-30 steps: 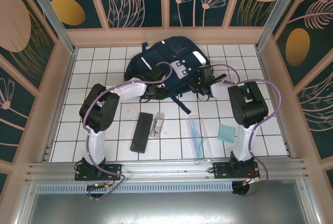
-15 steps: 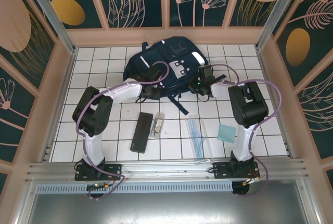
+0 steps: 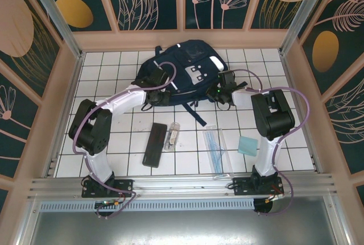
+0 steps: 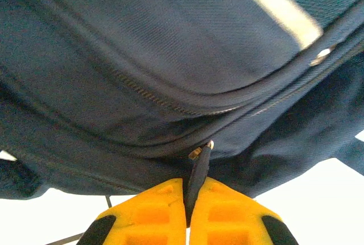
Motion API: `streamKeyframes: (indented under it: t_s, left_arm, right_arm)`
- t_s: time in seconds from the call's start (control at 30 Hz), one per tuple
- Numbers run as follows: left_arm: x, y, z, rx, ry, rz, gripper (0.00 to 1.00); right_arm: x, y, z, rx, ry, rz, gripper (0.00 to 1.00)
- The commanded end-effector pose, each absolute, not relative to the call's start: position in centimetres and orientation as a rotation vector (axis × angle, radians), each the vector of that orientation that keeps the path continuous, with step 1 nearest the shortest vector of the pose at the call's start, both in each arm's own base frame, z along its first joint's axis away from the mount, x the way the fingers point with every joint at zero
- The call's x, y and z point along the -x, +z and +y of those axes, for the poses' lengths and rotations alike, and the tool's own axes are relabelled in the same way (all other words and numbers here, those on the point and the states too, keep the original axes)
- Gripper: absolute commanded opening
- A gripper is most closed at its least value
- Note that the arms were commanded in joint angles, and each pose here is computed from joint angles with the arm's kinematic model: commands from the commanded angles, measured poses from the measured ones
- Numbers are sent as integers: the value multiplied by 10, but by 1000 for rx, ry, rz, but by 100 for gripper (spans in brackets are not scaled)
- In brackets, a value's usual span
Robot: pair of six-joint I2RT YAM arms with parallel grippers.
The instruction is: Pack books, pencil case, and school supplies into a backpack
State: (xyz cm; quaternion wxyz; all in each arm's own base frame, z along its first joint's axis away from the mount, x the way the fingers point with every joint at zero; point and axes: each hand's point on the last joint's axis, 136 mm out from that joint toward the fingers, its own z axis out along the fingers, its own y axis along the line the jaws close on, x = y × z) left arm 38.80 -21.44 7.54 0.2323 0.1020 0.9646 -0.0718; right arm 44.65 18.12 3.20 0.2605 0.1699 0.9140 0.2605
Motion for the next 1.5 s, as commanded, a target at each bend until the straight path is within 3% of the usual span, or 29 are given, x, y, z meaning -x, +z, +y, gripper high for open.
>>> streamKeyframes:
  t_s: [0.0, 0.47, 0.67, 0.83, 0.9, 1.13, 1.47]
  left_arm:
    - [-406, 73, -127, -83, 166, 2627, 0]
    - [-405, 88, -91, -59, 291, 2653, 0]
    - [-394, 106, -161, -70, -250, 2694, 0]
    - [-391, 127, -220, -34, -618, 2606, 0]
    - [-395, 138, -234, -20, -686, 2565, 0]
    - [-402, 154, -266, -75, -752, 2521, 0]
    - [-387, 166, -272, -142, -692, 2546, 0]
  right_arm:
    - [-460, 28, 103, -623, 410, 2430, 0]
    - [-481, 35, 77, -623, 326, 2401, 0]
    - [-489, 55, 90, -600, 433, 2379, 0]
    - [-472, 91, 109, -572, 599, 2358, 44]
    - [-460, 103, 116, -555, 659, 2359, 49]
    - [-418, 137, 172, -471, 956, 2356, 55]
    - [-397, 148, 260, -541, 1458, 2217, 57]
